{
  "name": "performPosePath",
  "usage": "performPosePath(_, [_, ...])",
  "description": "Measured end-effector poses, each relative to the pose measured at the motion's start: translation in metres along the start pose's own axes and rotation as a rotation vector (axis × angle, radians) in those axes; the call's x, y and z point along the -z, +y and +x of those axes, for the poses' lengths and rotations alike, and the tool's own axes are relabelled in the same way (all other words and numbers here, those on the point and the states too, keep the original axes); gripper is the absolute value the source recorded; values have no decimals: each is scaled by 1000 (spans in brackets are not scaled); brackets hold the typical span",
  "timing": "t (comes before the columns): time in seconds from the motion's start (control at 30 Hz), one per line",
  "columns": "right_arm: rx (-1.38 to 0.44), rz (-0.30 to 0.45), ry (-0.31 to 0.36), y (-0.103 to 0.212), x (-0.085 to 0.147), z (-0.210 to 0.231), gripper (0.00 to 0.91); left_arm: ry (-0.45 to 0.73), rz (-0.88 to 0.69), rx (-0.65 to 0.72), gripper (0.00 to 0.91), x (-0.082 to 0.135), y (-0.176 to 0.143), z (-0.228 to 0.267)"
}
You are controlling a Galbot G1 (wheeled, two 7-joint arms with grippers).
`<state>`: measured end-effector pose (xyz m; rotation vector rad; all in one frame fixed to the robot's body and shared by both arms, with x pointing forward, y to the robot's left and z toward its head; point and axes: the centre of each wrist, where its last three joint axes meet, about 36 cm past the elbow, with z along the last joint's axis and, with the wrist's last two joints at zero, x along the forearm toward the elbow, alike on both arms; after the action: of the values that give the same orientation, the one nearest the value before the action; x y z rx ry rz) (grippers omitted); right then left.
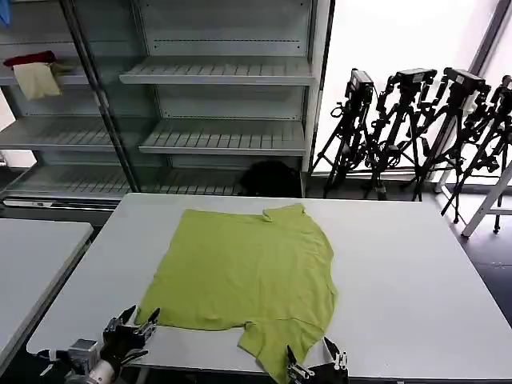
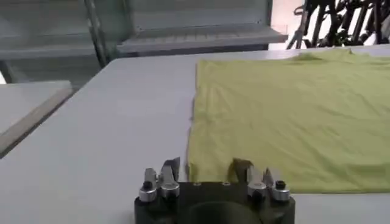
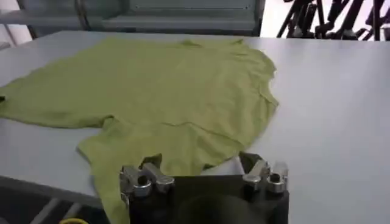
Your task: Fold and organize the clothes.
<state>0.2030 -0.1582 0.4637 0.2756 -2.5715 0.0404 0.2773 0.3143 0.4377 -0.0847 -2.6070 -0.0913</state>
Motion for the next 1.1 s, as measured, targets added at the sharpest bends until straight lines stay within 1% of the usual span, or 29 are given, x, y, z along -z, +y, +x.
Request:
performPosePath(0.03, [1,1,1,0,0,1,524,1,1,1,413,0,0,1])
performPosePath(0.07, [1,2,3,0,0,1,453,4,1,2,353,-1,-1,2])
performPosePath(0.1, [2,4,4,0,1,2,312,6,3,2,232,-2,-1,3])
performPosePath(0.13, [4,6,5,1,1,3,272,8,4,3,212,-2,-1,3])
performPosePath(0.17, [6,8,6,1,1,3,181,9,5,5,191,-3,-1,3])
performPosePath(0.2, [6,10,8,1,1,4,131,11,7,5,191,-4,-2,4])
performPosePath(0.3, [3,16,15,2,0,5,60,12,7,4,191,-4,-3,6])
performPosePath(0.47, [-2,31,24,2,-3,5,0,8,5,4,191,-3,-4,6])
performPosePath(0.5, [-2,34,28,2,-4,4,0,8,6,3,161,-2,-4,6])
performPosePath(0.57, [-3,36,31,3,-5,3,0,9,6,2,50,-3,-4,5])
performPosePath(0.6, [-4,34,29,3,-5,3,0,10,6,2,10,-3,-4,4])
performPosePath(0.97, [-20,9,1,1,2,-1,0,19,12,-5,10,-5,-3,0])
performPosePath(1.1, [-23,-14,-26,-1,7,-1,0,15,24,-7,10,-5,-4,-2])
